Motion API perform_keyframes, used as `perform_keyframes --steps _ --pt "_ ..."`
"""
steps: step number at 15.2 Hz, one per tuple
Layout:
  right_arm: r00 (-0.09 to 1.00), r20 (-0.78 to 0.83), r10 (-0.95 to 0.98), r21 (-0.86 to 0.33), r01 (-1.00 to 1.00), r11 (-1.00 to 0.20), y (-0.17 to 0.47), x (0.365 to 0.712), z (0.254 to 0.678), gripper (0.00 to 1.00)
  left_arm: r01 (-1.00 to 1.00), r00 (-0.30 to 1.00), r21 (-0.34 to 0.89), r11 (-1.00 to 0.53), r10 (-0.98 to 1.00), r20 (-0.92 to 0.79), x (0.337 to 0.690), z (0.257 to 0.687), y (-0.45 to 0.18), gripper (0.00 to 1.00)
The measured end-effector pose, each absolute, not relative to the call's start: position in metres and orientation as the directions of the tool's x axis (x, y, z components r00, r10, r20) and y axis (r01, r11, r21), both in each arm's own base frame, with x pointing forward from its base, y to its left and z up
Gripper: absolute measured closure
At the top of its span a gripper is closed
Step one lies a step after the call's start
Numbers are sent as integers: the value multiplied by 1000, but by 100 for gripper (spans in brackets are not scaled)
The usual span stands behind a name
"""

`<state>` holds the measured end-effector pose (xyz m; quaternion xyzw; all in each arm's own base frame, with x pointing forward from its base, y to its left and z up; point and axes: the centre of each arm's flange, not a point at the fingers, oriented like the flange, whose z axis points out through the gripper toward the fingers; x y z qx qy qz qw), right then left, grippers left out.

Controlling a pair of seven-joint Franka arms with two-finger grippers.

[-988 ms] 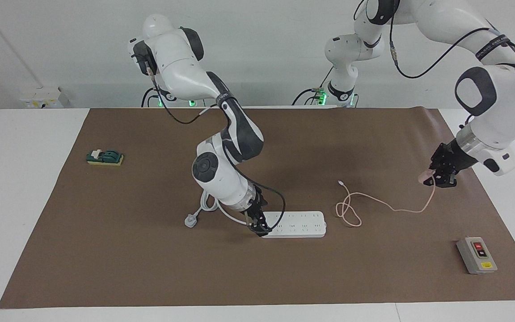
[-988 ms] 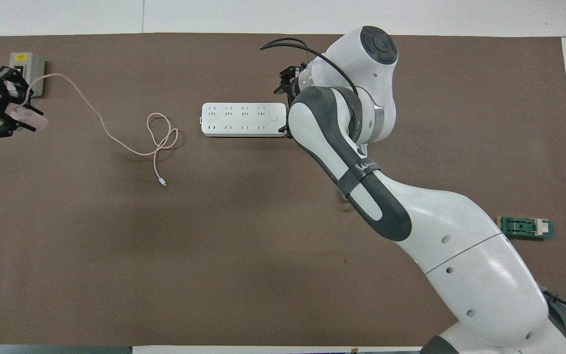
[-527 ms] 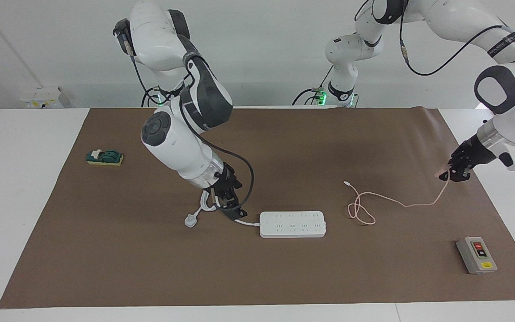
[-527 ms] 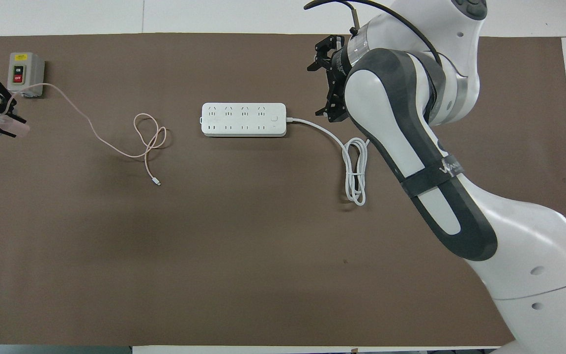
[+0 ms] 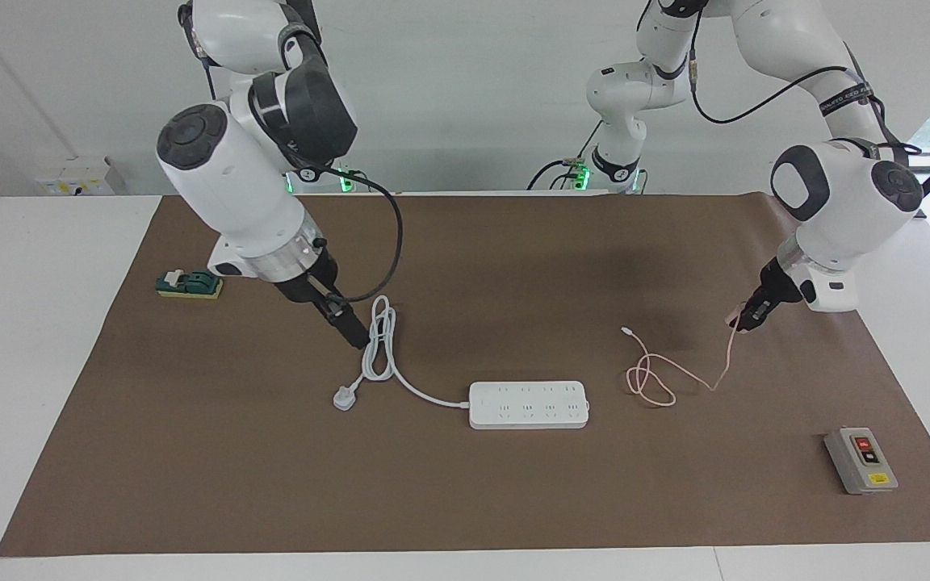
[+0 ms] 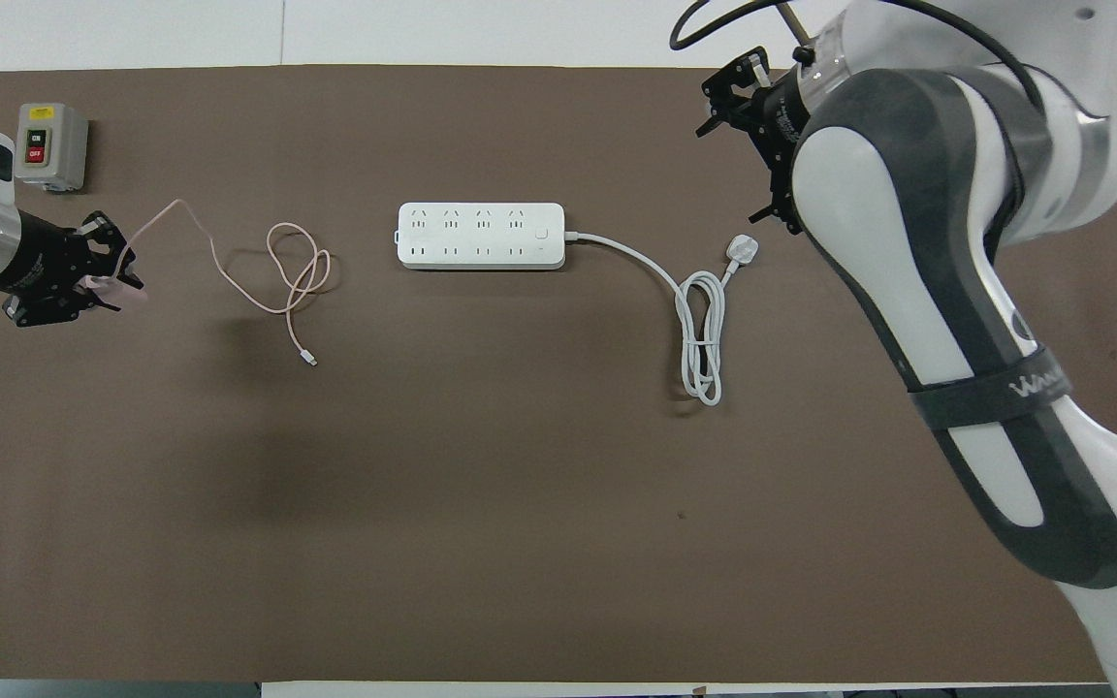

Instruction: Unplug charger and place it aside

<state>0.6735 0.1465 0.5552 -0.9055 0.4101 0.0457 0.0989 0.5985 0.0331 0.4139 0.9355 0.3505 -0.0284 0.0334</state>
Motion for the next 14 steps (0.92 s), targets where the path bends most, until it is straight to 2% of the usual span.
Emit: perform_keyframes --steps 2,3,9,14 --pt "732 -139 -666 -124 -681 -722 123 665 569 0 654 756 43 -755 650 -74 593 412 33 67" --pt "760 -138 -635 -116 -649 -752 113 661 574 0 653 757 45 -756 650 -72 593 413 33 61" --pt "937 -81 -340 -30 -343 -939 75 634 596 0 644 765 78 -761 644 -27 603 441 33 1" --pt "987 -56 -151 22 -150 -988 65 583 606 0 592 805 47 -804 593 -3 617 506 30 0"
